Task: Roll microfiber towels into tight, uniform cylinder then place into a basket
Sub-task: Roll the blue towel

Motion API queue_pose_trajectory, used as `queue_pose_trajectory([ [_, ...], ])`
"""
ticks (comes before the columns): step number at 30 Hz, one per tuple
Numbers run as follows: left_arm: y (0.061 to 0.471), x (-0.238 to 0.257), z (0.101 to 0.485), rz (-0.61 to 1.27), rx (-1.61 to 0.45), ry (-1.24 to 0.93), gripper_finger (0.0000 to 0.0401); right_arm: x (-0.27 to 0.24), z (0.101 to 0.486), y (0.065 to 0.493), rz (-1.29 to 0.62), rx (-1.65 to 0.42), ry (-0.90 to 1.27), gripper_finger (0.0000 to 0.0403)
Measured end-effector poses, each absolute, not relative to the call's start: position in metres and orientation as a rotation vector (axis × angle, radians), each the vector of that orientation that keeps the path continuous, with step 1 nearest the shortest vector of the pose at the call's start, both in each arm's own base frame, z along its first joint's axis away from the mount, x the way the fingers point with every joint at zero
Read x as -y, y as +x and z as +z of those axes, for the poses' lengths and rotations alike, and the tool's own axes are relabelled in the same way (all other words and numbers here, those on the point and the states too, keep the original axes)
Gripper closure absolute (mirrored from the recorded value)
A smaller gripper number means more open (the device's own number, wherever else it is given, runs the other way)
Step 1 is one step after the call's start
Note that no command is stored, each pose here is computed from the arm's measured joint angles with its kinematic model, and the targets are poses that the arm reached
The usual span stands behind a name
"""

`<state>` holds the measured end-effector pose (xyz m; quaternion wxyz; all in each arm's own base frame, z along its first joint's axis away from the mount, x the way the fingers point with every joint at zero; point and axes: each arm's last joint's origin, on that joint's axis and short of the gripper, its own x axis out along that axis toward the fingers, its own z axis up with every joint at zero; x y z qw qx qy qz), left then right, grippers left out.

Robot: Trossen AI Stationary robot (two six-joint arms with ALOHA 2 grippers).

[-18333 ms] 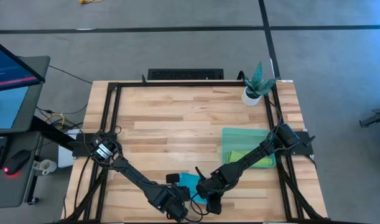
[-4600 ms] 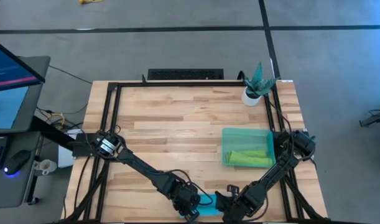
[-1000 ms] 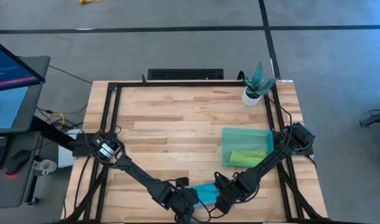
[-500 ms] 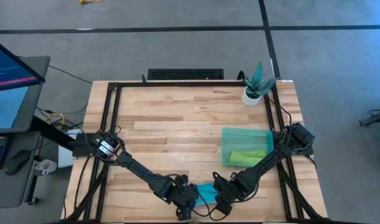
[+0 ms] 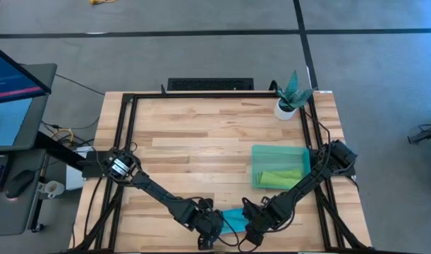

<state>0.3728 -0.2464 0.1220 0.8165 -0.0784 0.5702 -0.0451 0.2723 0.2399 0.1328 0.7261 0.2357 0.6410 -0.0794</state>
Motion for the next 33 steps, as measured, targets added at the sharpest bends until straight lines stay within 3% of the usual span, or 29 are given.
queue_pose_trajectory([
  [5,0.374,0.245,0.122,-0.094,-1.217,-0.172,0.0279,-0.243,0.139,0.270,-0.176,-1.392,0.486,0.0213],
  [13,0.374,0.242,0.122,-0.086,-1.234,-0.177,0.0279,-0.238,0.176,0.241,-0.240,-1.330,0.322,0.0229],
  [20,0.375,0.240,0.122,-0.080,-1.232,-0.178,0.0279,-0.268,0.213,0.203,-0.119,-0.891,0.024,0.0237],
  [24,0.375,0.240,0.122,-0.087,-1.236,-0.182,0.0279,-0.294,0.202,0.191,-0.073,-0.708,-0.150,0.0238],
  [33,0.375,0.240,0.122,-0.090,-1.240,-0.190,0.0279,-0.315,0.162,0.208,0.058,-0.695,-0.402,0.0228],
])
